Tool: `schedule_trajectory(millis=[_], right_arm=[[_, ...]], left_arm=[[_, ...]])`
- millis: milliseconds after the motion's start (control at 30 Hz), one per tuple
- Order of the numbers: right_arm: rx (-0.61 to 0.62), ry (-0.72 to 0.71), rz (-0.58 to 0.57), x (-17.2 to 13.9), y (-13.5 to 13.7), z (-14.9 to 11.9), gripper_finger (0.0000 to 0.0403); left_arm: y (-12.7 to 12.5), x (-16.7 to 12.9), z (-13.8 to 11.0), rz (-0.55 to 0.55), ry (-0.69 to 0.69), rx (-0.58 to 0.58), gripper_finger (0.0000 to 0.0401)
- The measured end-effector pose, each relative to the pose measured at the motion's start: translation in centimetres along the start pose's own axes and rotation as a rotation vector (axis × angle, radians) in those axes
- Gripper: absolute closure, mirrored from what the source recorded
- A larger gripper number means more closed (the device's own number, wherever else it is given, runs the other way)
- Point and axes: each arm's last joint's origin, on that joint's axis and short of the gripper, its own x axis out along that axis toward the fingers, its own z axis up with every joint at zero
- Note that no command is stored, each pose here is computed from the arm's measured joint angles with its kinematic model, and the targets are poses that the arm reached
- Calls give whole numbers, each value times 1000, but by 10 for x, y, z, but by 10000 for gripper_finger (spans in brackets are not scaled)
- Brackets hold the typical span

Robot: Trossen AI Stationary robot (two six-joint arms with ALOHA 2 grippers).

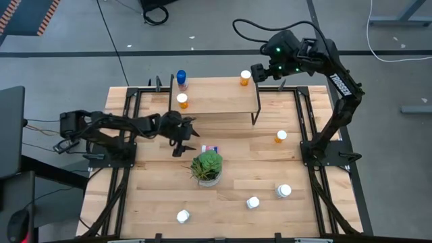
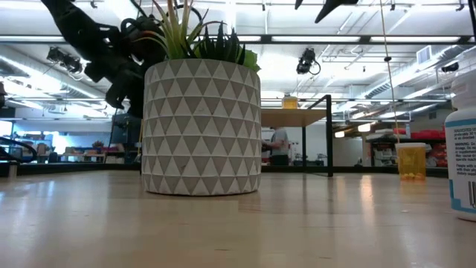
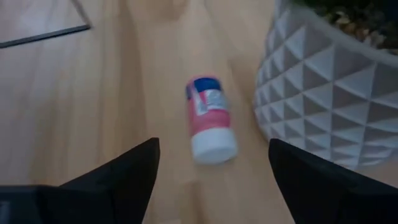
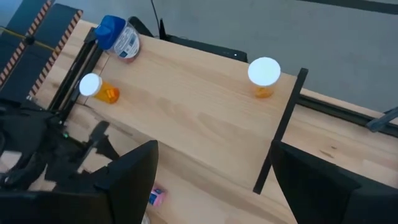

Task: Pick and place medicine bottles onto shelf by color
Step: Put the pink pill bottle on the shelf

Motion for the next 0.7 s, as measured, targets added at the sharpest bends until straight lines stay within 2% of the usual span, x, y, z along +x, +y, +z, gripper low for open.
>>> schedule_trajectory(millis=[133,267,433,700], right_arm=[[14,-1,3,-1,3,-3,86],[5,6,15,-2,8,-7,86],[6,6,20,-3,12,-11,86],[-8,4,24,-4,16,-14,86]], left_arm=[[-7,15,-1,-21,-12,0,90],[-13,29,-8,22,40,-19,90],[-13,41,-13,63,43,-72,91],[-13,54,-23,56,60,-108,92]])
